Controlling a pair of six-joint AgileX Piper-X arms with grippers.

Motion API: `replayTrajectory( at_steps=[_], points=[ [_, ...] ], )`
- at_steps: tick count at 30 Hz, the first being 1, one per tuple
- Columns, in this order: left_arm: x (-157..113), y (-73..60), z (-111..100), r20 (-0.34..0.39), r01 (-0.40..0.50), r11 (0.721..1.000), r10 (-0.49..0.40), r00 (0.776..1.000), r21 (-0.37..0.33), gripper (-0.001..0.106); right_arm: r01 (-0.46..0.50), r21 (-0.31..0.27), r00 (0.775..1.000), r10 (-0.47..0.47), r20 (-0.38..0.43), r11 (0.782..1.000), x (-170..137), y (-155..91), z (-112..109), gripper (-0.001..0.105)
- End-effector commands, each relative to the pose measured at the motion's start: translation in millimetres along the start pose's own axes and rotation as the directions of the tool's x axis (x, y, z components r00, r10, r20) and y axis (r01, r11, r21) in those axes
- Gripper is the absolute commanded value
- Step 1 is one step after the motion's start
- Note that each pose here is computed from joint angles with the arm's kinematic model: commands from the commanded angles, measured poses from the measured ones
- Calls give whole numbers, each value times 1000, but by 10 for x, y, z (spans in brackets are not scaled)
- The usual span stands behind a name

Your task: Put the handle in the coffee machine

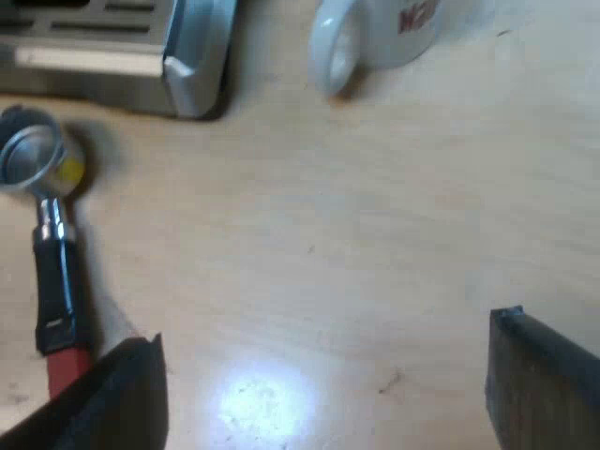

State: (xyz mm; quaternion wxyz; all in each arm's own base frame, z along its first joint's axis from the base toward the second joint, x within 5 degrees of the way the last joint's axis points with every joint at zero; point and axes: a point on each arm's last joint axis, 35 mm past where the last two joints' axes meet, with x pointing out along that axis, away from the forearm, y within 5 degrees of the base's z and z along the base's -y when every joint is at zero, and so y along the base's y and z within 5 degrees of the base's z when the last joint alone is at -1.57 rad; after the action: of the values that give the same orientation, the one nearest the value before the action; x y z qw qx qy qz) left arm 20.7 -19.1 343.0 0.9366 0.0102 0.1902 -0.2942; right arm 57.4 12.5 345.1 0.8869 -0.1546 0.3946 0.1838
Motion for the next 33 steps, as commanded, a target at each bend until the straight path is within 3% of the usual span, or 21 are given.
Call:
replayTrajectory(
  at_steps=[1, 6, 7, 8, 21, 26, 29, 30, 31, 33],
  points=[
    [-11, -12, 23, 5, 24, 1000, -24, 1000, 20, 62, -14, -20, 1000, 14, -1, 1000, -6, 2, 22, 71],
    [26, 2, 57, -8, 63, 998, -63, 998, 23, 62, -84, -55, 995, 80, -61, 995, 134, 14, 115, 71],
    [175, 51, 38, -113, 191, 982, -189, 975, 5, 62, -139, -63, 985, 131, -112, 988, 299, 52, 235, 71],
    [204, 58, 31, -138, 212, 977, -209, 968, 9, 62, -149, -63, 983, 141, -121, 987, 342, 66, 269, 71],
    [452, 36, 30, -290, 430, 902, -401, 869, 39, 62, -181, -92, 967, 160, -196, 979, 816, 366, 591, 71],
    [592, -18, 25, -365, 540, 840, -484, 795, 62, 62, -211, -101, 953, 182, -243, 972, 961, 544, 637, 71],
    [618, -30, 22, -378, 557, 828, -496, 781, 65, 62, -218, -103, 950, 186, -252, 971, 986, 574, 641, 71],
    [664, -49, 21, -399, 584, 809, -515, 759, 67, 62, -229, -94, 944, 197, -266, 969, 1035, 647, 654, 71],
    [670, -51, 21, -401, 587, 807, -516, 757, 68, 62, -230, -95, 943, 198, -266, 968, 1044, 662, 658, 71],
    [777, -77, 4, -442, 621, 782, -540, 716, 50, 62, -226, -84, 939, 194, -283, 971, 1122, 742, 674, 71]
  ],
)
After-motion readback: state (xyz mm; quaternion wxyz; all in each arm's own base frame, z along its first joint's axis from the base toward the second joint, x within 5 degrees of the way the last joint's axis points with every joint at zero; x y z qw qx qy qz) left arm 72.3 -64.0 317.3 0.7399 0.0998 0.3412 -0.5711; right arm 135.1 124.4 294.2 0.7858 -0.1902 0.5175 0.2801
